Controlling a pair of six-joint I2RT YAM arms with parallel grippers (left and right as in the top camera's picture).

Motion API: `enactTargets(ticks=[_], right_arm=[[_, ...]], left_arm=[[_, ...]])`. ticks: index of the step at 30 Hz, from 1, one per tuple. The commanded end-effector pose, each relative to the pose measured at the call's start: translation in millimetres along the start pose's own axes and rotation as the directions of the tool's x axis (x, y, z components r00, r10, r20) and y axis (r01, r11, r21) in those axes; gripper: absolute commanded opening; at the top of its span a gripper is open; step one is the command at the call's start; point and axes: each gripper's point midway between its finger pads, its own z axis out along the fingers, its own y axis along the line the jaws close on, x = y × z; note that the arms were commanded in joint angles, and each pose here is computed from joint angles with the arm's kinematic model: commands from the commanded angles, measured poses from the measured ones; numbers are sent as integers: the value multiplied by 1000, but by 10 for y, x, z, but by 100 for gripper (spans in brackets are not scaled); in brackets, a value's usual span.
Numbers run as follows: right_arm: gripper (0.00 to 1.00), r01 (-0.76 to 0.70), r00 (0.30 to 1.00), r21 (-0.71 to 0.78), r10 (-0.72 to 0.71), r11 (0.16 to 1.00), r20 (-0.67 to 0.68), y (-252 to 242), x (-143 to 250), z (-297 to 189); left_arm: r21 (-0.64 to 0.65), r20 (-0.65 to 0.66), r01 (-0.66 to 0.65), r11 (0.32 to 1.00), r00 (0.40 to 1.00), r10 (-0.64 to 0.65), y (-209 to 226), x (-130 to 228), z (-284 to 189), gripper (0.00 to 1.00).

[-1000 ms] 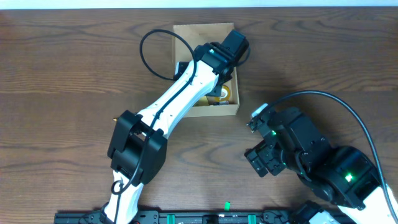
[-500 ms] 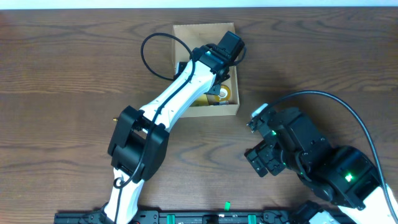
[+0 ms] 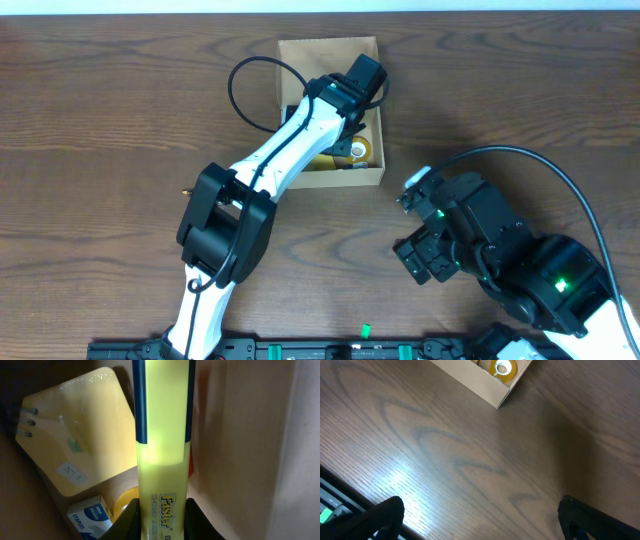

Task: Pack container
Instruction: 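Lower the highlighter upright into the box and open the left gripper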

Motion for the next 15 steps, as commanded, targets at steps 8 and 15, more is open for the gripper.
enactTargets(ticks=[8, 15], right_arm=[[99, 8, 1000, 5, -8, 1000, -2, -14, 5, 4], [99, 8, 1000, 5, -8, 1000, -2, -14, 5, 4]], left_arm=[[-24, 15, -3, 1000, 1000, 3, 27, -82, 96, 27], [-22, 18, -2, 1000, 1000, 3, 23, -91, 97, 46]])
